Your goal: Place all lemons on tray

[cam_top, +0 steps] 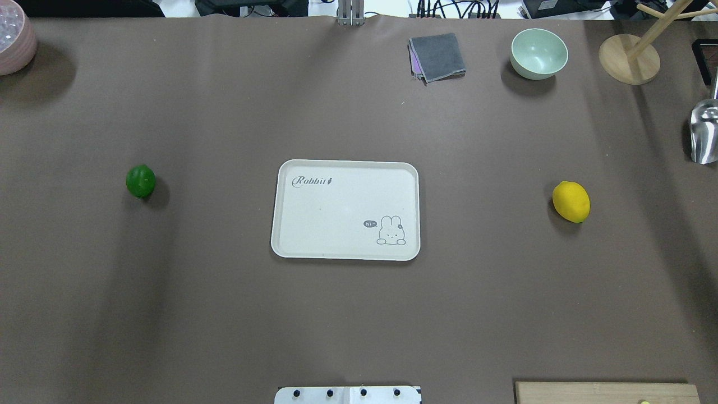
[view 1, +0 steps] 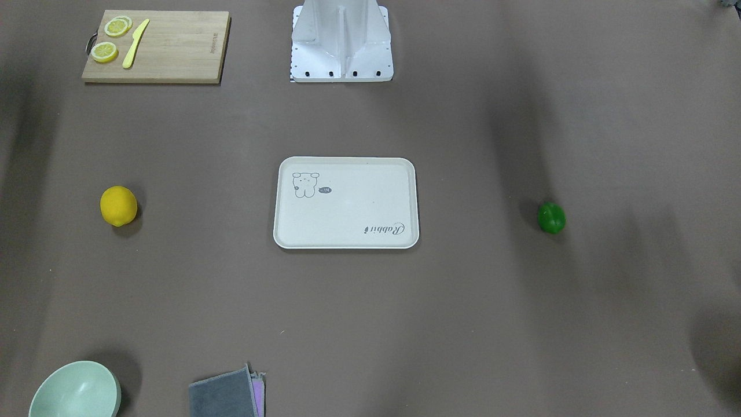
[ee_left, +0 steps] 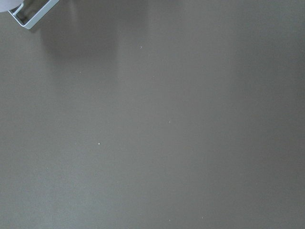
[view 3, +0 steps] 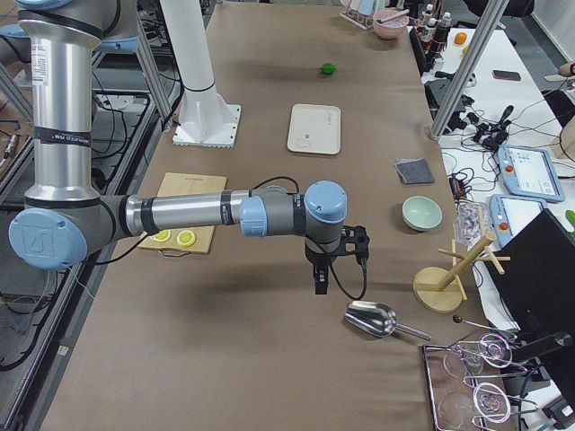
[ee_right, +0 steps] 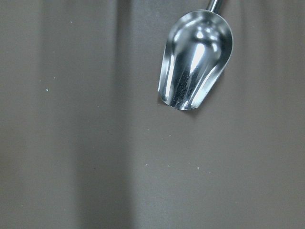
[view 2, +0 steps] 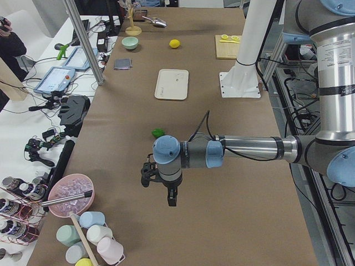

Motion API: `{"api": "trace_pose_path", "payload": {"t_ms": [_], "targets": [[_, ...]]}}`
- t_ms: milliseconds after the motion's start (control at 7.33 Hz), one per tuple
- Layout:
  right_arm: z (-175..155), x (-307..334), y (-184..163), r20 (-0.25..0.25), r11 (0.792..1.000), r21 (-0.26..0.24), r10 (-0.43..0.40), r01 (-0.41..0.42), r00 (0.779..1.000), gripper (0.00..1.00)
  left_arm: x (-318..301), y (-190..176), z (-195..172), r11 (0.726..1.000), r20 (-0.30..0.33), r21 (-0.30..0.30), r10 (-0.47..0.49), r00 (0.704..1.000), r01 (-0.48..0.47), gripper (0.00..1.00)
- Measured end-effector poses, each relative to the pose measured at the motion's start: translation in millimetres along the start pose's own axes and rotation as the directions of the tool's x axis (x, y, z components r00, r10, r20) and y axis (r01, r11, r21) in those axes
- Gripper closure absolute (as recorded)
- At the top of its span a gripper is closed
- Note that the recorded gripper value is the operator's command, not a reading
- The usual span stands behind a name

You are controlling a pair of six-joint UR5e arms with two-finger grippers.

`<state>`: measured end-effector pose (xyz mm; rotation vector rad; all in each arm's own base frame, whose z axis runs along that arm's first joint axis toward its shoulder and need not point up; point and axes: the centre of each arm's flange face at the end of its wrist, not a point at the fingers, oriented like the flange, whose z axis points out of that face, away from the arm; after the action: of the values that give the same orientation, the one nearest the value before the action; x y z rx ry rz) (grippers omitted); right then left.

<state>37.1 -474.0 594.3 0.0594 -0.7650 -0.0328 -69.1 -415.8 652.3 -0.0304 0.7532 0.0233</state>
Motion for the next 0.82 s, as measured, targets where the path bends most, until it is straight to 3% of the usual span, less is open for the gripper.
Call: {"api": "trace_pose_path", "payload": {"t_ms": [409, 818], "targets": [[25, -74, -24, 0.062, 0.999, -0.051, -0.016, 0.019, 0.998, 0.02, 45, -15, -5, 0.999, -0.004, 0.003, 0.039, 0.999, -0.039, 0.03], [42, -160, -51, 0.091, 0.996, -0.088, 0.025, -0.017, 0.996, 0.02, 139, -47, -3, 1.000, -0.017, -0.007, 0.017, 1.000, -0.017, 0.03]]}}
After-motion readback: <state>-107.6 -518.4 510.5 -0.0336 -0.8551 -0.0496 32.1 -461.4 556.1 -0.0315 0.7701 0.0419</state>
